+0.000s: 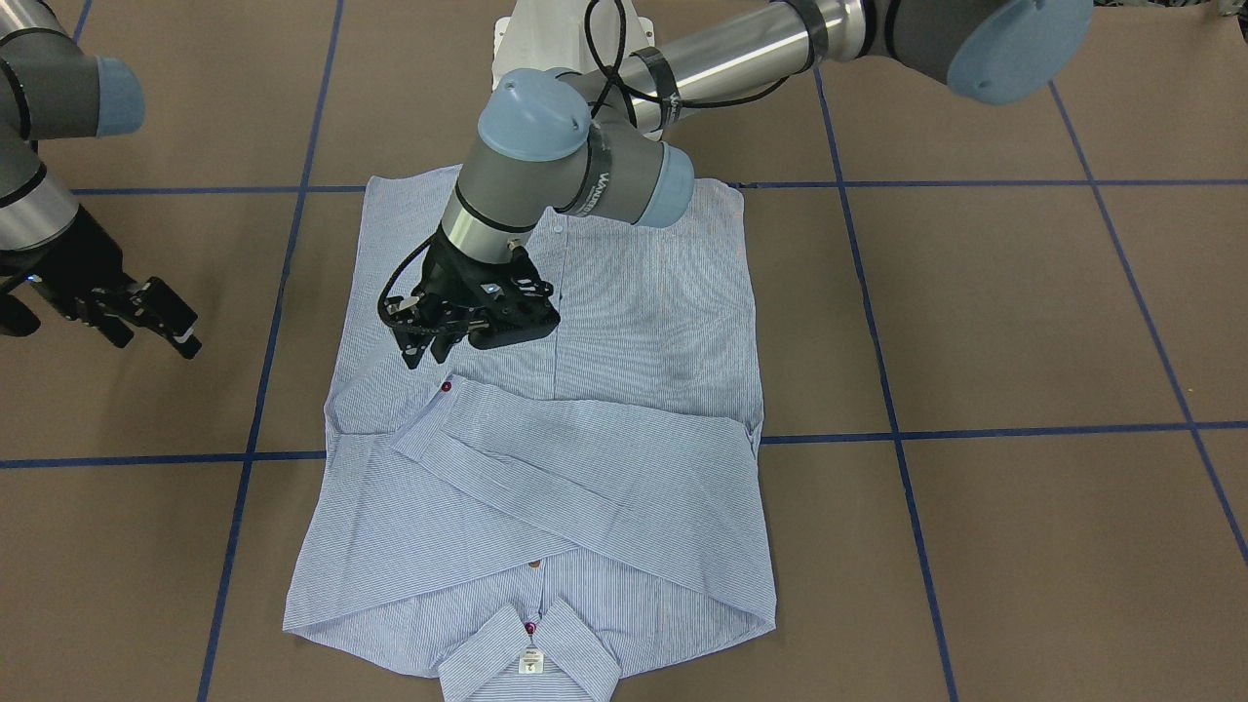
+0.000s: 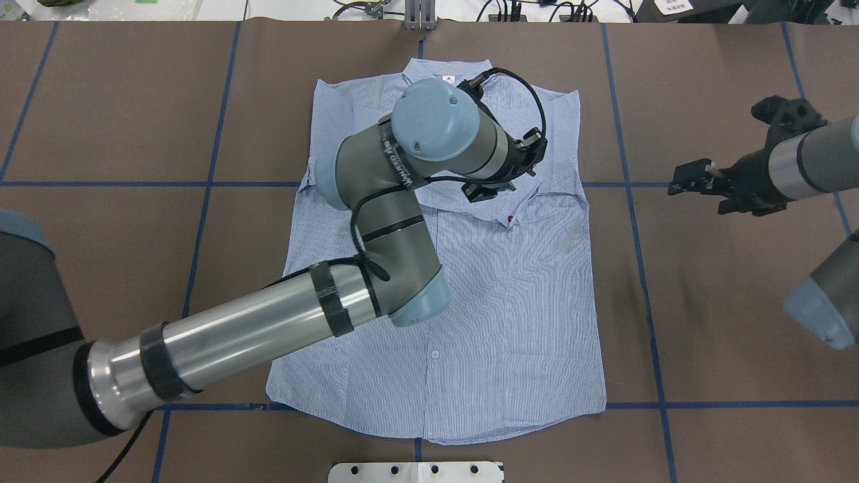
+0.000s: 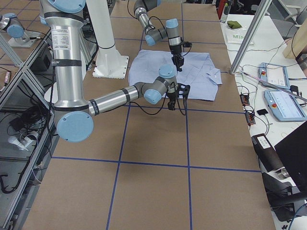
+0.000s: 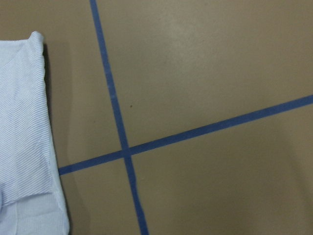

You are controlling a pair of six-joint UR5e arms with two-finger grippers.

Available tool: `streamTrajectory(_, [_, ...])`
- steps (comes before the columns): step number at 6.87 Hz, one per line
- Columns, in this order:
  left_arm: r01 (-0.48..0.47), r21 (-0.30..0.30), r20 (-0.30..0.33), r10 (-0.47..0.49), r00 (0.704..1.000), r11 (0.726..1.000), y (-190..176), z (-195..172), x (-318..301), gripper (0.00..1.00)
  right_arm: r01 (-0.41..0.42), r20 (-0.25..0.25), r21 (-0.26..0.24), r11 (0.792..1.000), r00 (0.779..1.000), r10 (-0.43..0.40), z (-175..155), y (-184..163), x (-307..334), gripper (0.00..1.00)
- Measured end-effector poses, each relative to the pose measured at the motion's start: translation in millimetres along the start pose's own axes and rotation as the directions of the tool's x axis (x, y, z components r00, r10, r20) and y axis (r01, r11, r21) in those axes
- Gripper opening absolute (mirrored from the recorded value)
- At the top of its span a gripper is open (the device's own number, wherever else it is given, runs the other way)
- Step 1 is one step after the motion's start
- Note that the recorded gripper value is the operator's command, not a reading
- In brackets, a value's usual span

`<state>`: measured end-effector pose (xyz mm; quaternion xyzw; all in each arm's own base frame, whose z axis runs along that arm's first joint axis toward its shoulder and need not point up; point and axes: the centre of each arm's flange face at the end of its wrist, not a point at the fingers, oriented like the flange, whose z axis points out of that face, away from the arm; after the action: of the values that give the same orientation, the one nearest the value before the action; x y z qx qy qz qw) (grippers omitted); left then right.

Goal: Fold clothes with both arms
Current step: 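Release the sleeve and move both grippers to the hem corners nearest the robot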

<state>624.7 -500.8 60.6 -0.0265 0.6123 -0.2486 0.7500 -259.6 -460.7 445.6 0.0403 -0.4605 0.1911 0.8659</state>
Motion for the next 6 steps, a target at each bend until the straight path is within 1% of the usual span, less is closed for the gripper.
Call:
streamTrajectory(1, [-0.017,-0.026,-0.008,0.017,1.0,1.0,-5,-28,-47,0.54,-0.067,0.046,-0.031,0.997,0.997,0.068,9,40,-26,0.99])
streamTrajectory(2, [-0.053,-0.043,-0.013,0.053,0.999,0.998,-10,-59,-91,0.54,-0.128,0.071,-0.054,0.99,0.989,0.132,17,88,-52,0.98])
streamTrajectory(3, [-0.122,-0.043,-0.005,0.121,0.993,0.992,-18,-82,-127,0.55,-0.172,0.076,-0.06,0.983,0.981,0.176,24,140,-67,0.97])
streamTrajectory(4, [-0.199,-0.038,0.008,0.2,0.98,0.979,-28,-101,-159,0.57,-0.202,0.06,-0.059,0.978,0.977,0.205,26,191,-68,0.93])
streamTrajectory(5, [-0.255,-0.033,0.021,0.256,0.967,0.966,-35,-117,-186,0.58,-0.239,0.03,-0.052,0.97,0.97,0.24,28,235,-60,0.92])
streamTrajectory(6, [-0.277,-0.03,0.029,0.278,0.96,0.96,-39,-126,-201,0.59,-0.264,-0.01,-0.038,0.964,0.965,0.264,35,270,-52,0.9])
